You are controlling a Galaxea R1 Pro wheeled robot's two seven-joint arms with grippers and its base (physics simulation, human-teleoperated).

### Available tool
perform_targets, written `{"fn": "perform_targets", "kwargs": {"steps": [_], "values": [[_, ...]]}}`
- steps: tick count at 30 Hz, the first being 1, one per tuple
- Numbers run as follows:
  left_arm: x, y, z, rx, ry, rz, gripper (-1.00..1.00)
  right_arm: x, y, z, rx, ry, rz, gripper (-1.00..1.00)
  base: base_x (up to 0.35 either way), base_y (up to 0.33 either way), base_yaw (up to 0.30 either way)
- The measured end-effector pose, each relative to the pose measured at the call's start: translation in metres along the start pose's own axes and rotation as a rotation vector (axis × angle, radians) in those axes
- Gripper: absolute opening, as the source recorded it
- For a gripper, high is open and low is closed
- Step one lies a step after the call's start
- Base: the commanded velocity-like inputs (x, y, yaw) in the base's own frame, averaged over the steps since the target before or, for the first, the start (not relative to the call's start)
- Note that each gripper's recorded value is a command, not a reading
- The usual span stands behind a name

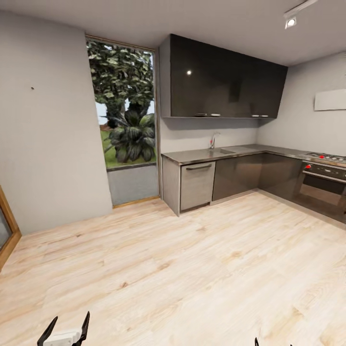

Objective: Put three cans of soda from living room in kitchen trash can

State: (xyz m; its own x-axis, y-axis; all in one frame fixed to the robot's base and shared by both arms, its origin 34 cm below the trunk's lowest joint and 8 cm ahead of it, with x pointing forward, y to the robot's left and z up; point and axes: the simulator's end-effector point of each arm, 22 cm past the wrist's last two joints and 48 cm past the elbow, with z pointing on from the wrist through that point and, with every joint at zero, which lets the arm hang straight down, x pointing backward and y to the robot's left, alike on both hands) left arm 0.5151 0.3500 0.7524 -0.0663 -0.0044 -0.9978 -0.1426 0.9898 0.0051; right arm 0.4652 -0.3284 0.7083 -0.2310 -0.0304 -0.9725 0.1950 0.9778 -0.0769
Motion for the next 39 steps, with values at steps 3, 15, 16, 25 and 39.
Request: {"fn": "perform_targets", "kwargs": {"steps": [3,15,16,25,39], "values": [[0.0001,-0.0001,0.0,0.0,0.0,0.0,1.0,0.0001,-0.0001,0.0,0.001,0.0,0.0,1.0,0.0,0.0,-0.024],[0.0012,-0.0001,-0.0001,0.0,0.003,0.0,1.0,0.0015,-0.0012,0.0005,0.002,0.006,-0.001,1.0,0.0,0.0,-0.128],[0.0014,-0.0001,-0.0002,0.0,0.004,0.0,1.0,0.0017,-0.0012,0.0005,0.002,0.006,-0.001,1.0,0.0,0.0,-0.184],[0.0035,-0.0001,-0.0005,0.0,0.009,0.001,1.0,0.0058,-0.0011,-0.0003,0.002,0.016,-0.003,1.0,0.0,0.0,-0.194],[0.0067,-0.0001,-0.0009,-0.001,0.017,0.002,1.0,0.0095,-0.0013,-0.0009,0.002,0.027,-0.005,1.0,0.0,0.0,-0.202]]}}
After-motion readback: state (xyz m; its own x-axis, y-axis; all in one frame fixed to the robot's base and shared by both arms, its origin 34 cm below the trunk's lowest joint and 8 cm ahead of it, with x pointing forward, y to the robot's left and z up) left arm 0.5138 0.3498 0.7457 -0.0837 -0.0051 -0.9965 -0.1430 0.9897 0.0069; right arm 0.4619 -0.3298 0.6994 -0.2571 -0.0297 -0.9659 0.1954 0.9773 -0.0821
